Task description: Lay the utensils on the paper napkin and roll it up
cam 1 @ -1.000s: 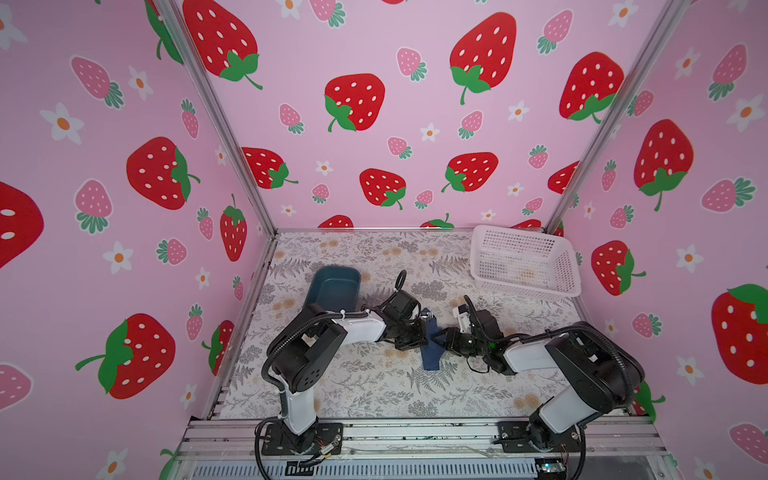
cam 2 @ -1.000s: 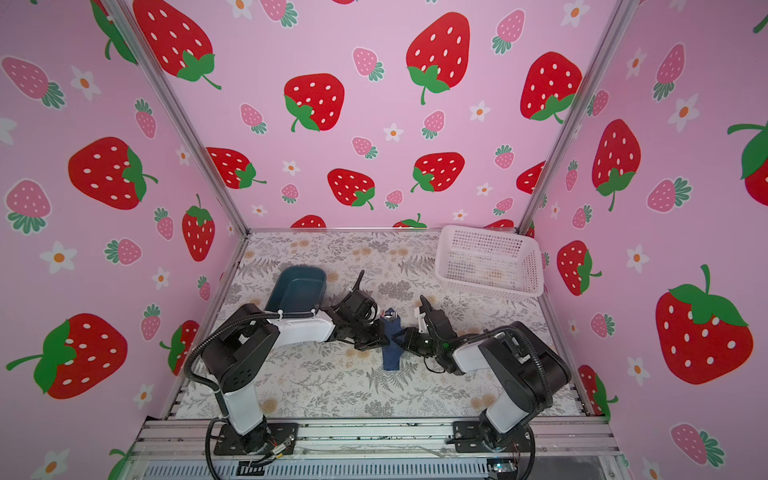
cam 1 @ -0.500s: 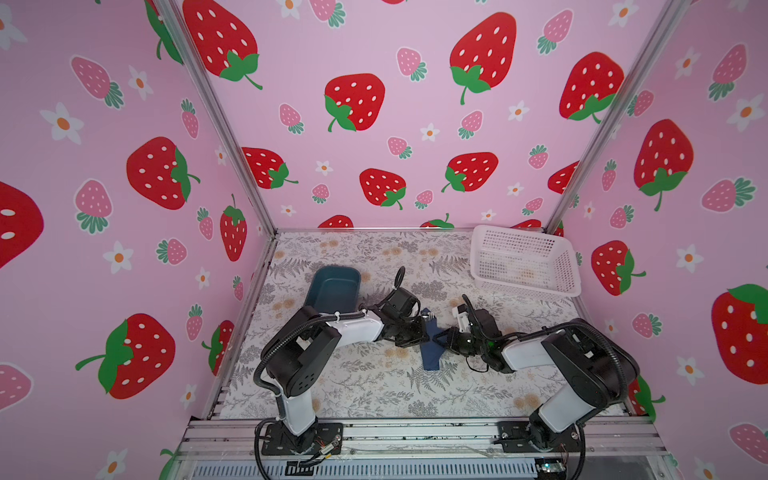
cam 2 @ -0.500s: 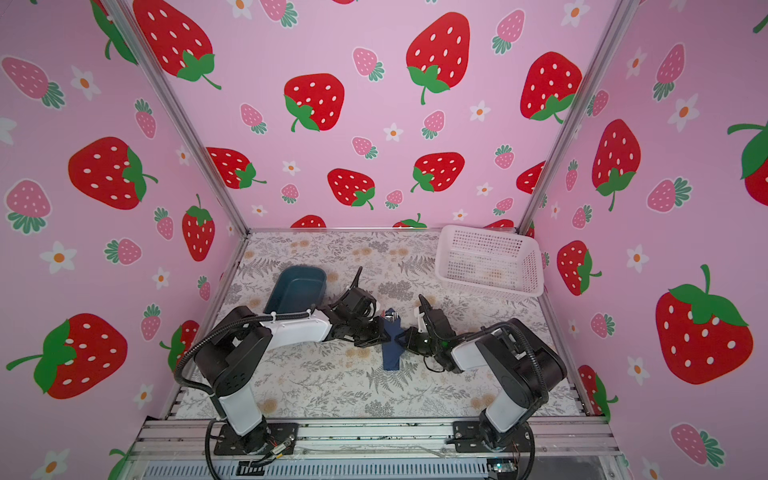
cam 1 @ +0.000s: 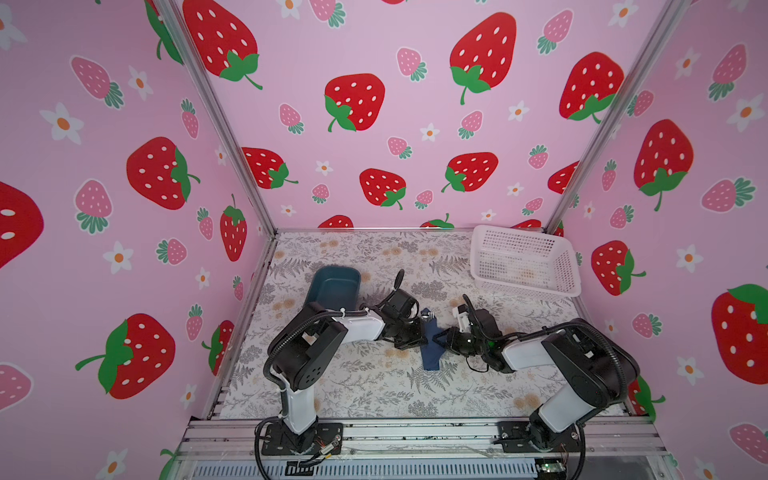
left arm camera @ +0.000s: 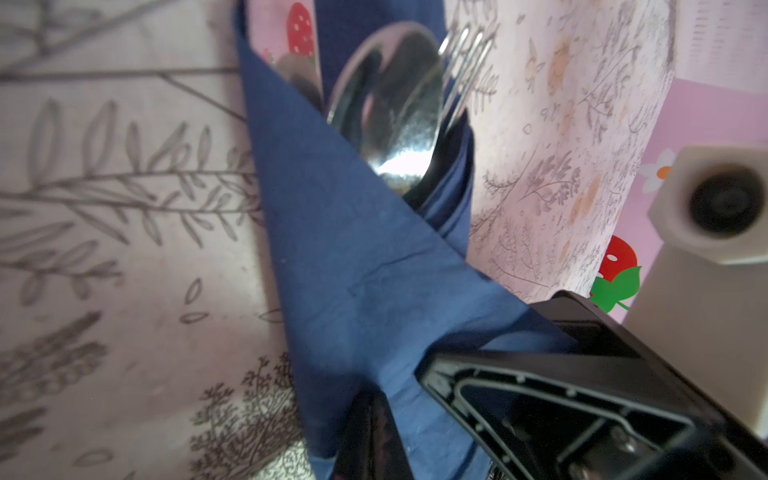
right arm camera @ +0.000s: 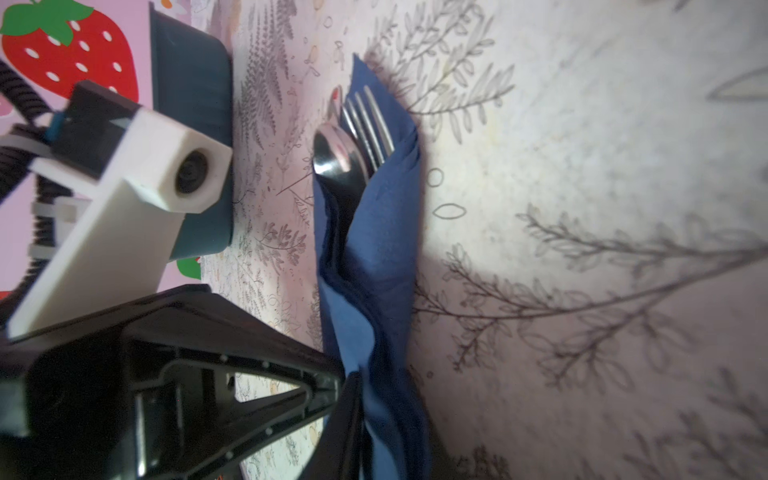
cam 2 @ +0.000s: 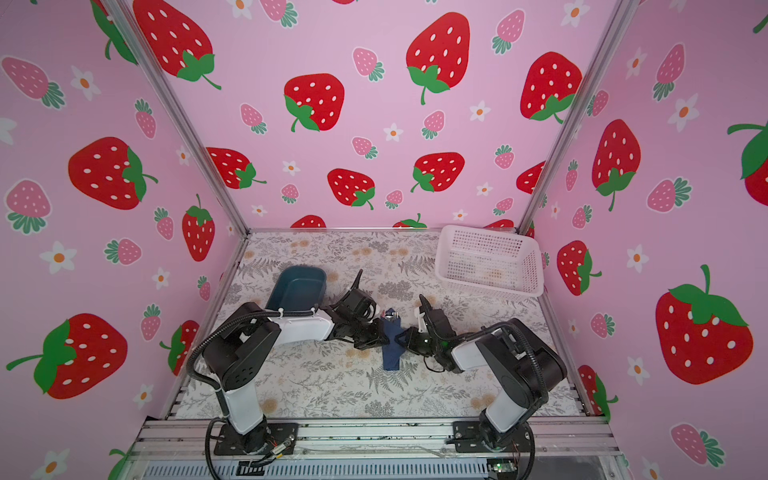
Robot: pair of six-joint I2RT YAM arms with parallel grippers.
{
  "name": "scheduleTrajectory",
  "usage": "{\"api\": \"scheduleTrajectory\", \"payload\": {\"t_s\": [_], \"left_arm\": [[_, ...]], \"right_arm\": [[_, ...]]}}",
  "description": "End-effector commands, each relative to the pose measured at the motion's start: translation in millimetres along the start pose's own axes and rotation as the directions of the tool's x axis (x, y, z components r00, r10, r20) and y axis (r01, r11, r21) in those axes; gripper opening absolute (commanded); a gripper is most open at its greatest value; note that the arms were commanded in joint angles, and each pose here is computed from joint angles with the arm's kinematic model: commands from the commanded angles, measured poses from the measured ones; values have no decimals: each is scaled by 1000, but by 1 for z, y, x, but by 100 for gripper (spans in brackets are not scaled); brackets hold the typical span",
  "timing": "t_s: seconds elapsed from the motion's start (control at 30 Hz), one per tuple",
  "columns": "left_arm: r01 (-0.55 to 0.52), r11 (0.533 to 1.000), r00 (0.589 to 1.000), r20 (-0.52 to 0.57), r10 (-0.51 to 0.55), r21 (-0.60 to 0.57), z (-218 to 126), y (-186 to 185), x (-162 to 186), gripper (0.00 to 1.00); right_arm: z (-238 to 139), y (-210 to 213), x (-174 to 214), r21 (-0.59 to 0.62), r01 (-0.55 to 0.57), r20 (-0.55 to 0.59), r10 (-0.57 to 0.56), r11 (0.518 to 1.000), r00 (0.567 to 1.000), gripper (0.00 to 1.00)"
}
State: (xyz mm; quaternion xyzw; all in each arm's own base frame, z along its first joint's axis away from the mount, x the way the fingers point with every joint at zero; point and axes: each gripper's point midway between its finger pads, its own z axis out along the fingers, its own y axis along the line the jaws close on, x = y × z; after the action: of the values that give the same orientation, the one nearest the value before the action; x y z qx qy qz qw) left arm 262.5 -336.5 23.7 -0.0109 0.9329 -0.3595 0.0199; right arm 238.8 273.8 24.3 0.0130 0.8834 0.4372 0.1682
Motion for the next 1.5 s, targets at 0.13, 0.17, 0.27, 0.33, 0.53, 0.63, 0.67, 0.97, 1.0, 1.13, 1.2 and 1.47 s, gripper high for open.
{"api": "scheduleTrajectory", "payload": {"t_s": [0.13, 0.17, 0.27, 0.33, 0.53, 0.63, 0.67, 0.97, 1.0, 1.13, 1.2, 1.47], "left_arm": [[9, 1000, 1000, -26, -9, 6, 7, 4, 3, 7], [8, 1000, 1000, -27, -8, 7, 7, 3, 3, 7], [6, 1000, 1000, -25, -6, 8, 7, 3, 3, 7], [6, 1000, 1000, -23, -6, 9, 7, 2, 2, 7], [6, 1000, 1000, -21, -6, 12, 7, 0, 0, 7], [3, 1000, 1000, -18, -3, 15, 6, -1, 0, 7], [3, 1000, 1000, -15, -3, 13, 6, -1, -1, 7], [-3, 1000, 1000, 12, 2, 23, -2, -6, -3, 7], [-3, 1000, 1000, 14, 3, 25, -2, -7, -3, 7], [0, 999, 999, 33, -1, 37, -8, -11, -4, 7], [0, 999, 999, 38, -2, 49, -12, -15, -4, 7], [-8, 999, 995, 102, 4, 39, -39, -14, -3, 10]], "right_arm": [[1, -13, 7, 45, -21, -19, 22, 999, 1000, 41], [2, -13, 8, 48, -17, -20, 18, 999, 1000, 42], [6, -17, 9, 68, -12, -20, 13, 998, 1000, 42], [7, -20, 10, 83, -6, -20, 8, 997, 1000, 42], [11, -27, 14, 127, 19, -30, -16, 992, 999, 38], [11, -29, 15, 135, 24, -31, -20, 991, 999, 35], [11, -29, 15, 135, 30, -33, -25, 990, 999, 34], [10, -20, 11, 115, 105, -39, -101, 988, 994, 25], [11, -19, 11, 112, 108, -42, -104, 988, 994, 24], [12, -13, 8, 92, 116, -39, -113, 989, 993, 19], [12, -10, 6, 83, 126, -36, -123, 989, 992, 16], [8, 2, -7, 69, 143, 21, -144, 987, 989, 10]]}}
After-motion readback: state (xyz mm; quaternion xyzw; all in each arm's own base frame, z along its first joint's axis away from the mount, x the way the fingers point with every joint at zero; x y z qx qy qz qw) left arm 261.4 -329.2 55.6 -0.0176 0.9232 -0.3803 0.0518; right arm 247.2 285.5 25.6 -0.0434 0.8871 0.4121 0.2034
